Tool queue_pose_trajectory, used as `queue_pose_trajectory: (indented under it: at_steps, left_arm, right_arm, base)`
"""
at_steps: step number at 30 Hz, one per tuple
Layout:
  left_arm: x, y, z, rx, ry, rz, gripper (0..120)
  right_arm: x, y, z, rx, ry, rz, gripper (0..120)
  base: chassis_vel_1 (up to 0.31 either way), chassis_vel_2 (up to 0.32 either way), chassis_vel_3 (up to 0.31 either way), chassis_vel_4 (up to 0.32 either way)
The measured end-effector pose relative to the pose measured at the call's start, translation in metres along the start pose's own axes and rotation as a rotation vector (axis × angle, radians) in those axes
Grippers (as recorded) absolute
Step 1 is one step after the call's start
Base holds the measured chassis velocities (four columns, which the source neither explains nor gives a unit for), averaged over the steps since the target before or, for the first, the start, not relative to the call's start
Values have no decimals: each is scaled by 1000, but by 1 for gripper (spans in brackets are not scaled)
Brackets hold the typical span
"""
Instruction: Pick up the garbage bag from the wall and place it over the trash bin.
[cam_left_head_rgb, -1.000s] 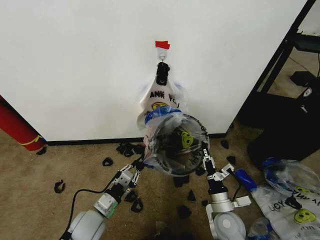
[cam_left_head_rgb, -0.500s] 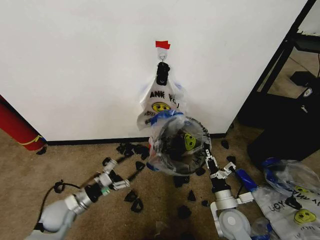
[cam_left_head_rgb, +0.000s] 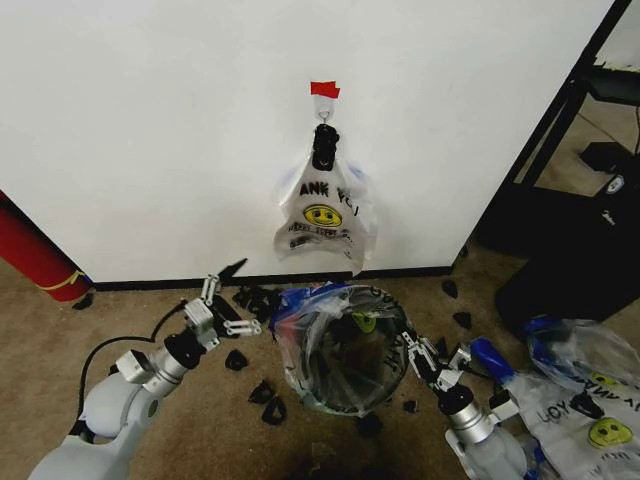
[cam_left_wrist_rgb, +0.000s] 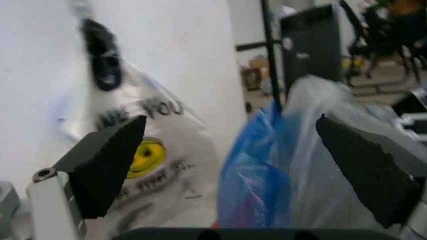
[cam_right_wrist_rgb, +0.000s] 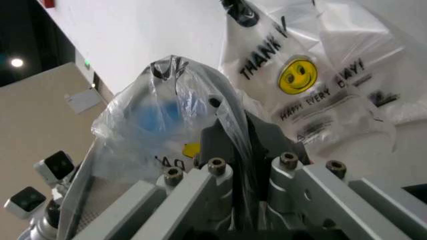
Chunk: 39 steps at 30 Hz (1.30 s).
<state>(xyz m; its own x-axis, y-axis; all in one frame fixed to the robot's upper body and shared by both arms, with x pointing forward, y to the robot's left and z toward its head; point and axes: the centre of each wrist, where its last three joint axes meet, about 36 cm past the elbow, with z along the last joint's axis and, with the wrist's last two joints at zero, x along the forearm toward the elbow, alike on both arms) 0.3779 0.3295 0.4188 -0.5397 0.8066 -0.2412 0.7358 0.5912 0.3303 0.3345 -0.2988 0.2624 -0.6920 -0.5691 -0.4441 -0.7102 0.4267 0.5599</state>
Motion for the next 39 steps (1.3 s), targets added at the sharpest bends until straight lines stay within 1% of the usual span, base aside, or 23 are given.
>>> queue_pose_trajectory:
  at_steps: [3,5,6,8,9,12,13,20,25,27,28,30,32,33,34,35,36,37,39]
  left_arm:
    - [-5,-4,5,-19,27,7,100]
    - [-10,-6,7,-23,47,-22,100]
    - [-10,-6,7,-23,47,-22,100]
    - [-13,-7,8,-25,62,-56,100]
    - [-15,-7,8,-26,77,-100,100]
    - [-16,-4,10,-37,123,-148,100]
    - [-16,-4,10,-37,123,-148,100]
    - [-5,11,29,-51,261,-169,100]
    - [0,20,39,-39,302,-145,100]
    - [1,22,42,-5,287,-123,100]
    - [1,22,42,-5,287,-123,100]
    - [1,27,42,32,254,-78,100]
    - [2,30,42,49,223,-59,100]
    - [2,31,42,64,197,-65,100]
    - [2,32,42,77,176,-85,100]
    - [2,32,42,77,176,-85,100]
    - [3,31,42,89,160,-110,100]
    - [4,30,43,106,140,-156,100]
    - [6,25,44,122,125,-255,100]
  right_arm:
    - [3,0,0,6,16,-32,1]
    - [4,1,0,20,38,-60,1]
    - [4,1,0,20,38,-60,1]
    - [4,0,0,29,52,-76,1]
    - [4,0,0,36,62,-89,1]
    - [5,0,-1,45,79,-113,1]
    - [5,0,-1,45,79,-113,1]
    - [5,-2,-12,68,107,-175,1]
    - [5,-4,-17,72,113,-203,1]
    - [6,-5,-19,74,113,-206,1]
    - [6,-5,-19,74,113,-206,1]
    - [6,-5,-19,74,111,-205,1]
    - [5,-5,-18,71,101,-195,1]
    - [5,-4,-16,60,84,-174,1]
    - [4,-3,-13,43,63,-148,1]
    - [4,-3,-13,43,63,-148,1]
    - [4,-2,-11,29,46,-128,1]
    - [3,-1,-8,12,25,-99,1]
    - [0,1,-3,-13,-6,-44,1]
  base:
    - [0,0,0,0]
    - [0,0,0,0]
    - [0,0,0,0]
    - [0,0,0,0]
    - [0,0,0,0]
    - [0,0,0,0]
    - [0,0,0,0]
    - [0,0,0,0]
    - [0,0,0,0]
    - [0,0,0,0]
    - [0,0,0,0]
    - [0,0,0,0]
    - [0,0,0,0]
    - [0,0,0,0]
    - [0,0,0,0]
    - [0,0,0,0]
    - [0,0,0,0]
    - [0,0,0,0]
    - [0,0,0,0]
